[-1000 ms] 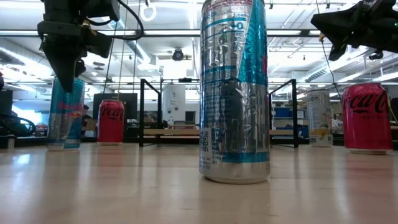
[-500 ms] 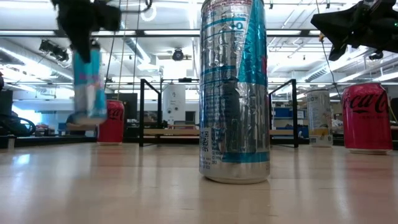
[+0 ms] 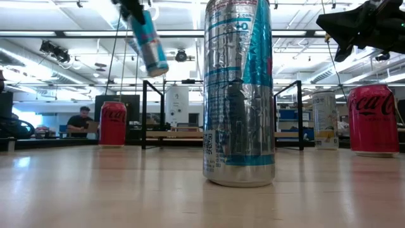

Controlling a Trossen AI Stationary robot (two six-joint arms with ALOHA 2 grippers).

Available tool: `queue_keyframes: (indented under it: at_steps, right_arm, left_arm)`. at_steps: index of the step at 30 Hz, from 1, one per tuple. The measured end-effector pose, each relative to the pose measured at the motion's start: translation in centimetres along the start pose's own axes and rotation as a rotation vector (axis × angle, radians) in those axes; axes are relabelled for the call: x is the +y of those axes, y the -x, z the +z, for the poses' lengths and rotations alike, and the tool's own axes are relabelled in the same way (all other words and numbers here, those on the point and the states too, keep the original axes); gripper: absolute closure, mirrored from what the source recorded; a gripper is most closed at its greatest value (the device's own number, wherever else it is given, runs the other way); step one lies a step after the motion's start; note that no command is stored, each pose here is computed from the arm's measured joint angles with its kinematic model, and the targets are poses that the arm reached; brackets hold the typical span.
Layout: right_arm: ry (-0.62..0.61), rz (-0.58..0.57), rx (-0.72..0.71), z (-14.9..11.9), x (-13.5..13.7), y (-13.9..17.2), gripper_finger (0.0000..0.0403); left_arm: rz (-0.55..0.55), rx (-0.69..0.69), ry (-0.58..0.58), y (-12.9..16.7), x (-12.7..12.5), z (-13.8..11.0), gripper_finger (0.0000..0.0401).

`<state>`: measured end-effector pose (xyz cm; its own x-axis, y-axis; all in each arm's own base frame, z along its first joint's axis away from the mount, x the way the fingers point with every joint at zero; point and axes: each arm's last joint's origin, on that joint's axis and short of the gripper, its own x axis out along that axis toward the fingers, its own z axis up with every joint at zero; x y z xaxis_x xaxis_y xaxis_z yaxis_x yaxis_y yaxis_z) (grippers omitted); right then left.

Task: Place canned beverage on shelf
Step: Put the top blue soda can on the shelf

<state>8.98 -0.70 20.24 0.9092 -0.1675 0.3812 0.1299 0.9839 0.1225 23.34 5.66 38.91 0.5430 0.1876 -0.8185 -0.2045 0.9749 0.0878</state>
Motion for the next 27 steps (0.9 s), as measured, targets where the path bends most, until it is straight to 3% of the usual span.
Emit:
queue_keyframes:
  at_steps: [5, 14, 21, 27]
  right_arm:
    - [0.0, 0.0, 0.0, 0.0, 0.0, 0.0, 0.0355]
    - [0.0, 0.0, 0.0, 0.0, 0.0, 0.0, 0.0355]
    - [0.0, 0.0, 0.001, 0.0, 0.0, 0.0, 0.0355]
    - [0.0, 0.0, 0.0, 0.0, 0.0, 0.0, 0.0355]
  left_arm:
    - [0.05, -0.023, -0.13, -0.5, 2.3, 2.9, 0.0157]
    - [0.145, 0.0, -0.221, -2.8, 7.9, 6.9, 0.0157]
    - [0.183, 0.093, -0.196, -5.1, 12.6, 7.0, 0.0156]
    - [0.138, 0.157, -0.176, -7.7, 15.2, 6.2, 0.0156]
